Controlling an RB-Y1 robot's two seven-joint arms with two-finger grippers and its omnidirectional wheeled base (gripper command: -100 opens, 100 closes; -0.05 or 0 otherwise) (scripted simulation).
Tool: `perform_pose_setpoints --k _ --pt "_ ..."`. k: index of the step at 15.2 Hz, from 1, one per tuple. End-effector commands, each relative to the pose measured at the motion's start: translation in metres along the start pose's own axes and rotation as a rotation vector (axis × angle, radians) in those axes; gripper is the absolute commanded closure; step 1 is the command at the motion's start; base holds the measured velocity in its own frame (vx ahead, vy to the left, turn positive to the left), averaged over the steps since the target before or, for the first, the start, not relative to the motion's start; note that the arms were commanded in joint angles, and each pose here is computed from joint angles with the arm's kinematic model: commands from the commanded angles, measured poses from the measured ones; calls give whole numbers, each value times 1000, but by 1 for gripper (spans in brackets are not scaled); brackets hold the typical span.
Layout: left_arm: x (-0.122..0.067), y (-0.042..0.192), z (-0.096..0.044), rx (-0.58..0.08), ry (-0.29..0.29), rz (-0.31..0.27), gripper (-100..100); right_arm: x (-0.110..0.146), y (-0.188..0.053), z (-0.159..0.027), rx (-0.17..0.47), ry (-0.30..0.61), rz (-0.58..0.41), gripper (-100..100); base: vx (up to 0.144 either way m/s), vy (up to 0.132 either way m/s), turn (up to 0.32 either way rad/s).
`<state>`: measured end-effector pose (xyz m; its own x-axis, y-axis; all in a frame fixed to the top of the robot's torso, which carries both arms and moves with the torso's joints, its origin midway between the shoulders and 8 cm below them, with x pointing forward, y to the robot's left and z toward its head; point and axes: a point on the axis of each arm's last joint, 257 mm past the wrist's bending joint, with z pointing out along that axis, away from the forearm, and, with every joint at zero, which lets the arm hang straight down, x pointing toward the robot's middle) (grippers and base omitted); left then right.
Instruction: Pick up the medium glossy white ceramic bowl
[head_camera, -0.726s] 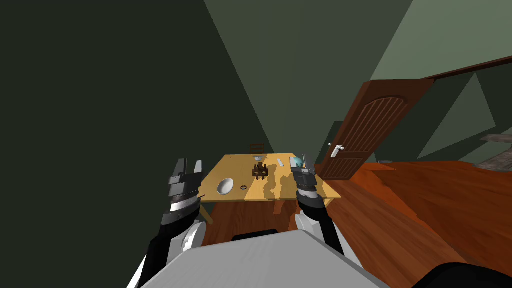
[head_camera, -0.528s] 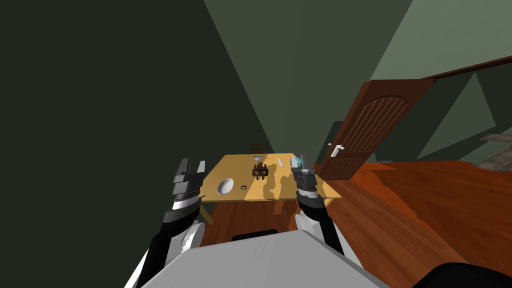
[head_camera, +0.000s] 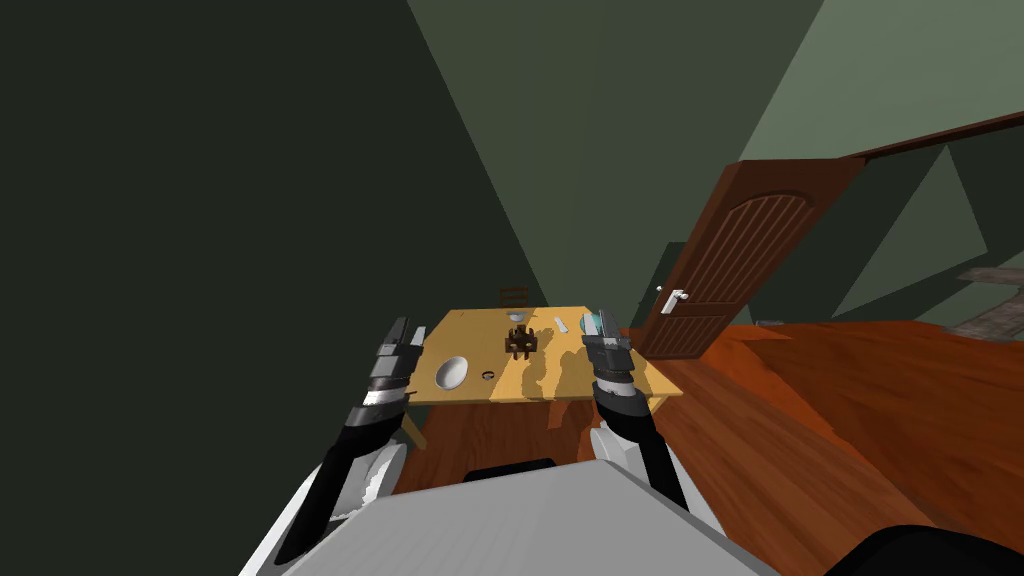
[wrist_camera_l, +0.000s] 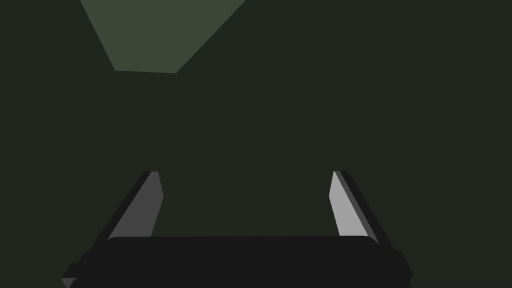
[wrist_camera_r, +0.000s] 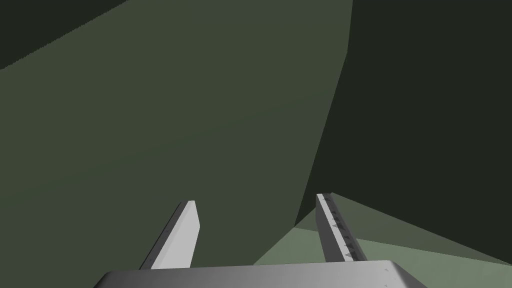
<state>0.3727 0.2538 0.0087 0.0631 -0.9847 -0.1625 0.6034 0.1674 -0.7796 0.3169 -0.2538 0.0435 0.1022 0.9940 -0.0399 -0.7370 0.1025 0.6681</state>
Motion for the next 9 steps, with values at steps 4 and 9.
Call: perform_pose_setpoints --k 4,9 --pt "5 42 -1 -118 37 -8 -100 0 0 0 0 0 0 0 2 11 -7" --pt "8 81 -5 -228 57 -18 -100 0 0 0 0 0 0 0 4 12 -5"
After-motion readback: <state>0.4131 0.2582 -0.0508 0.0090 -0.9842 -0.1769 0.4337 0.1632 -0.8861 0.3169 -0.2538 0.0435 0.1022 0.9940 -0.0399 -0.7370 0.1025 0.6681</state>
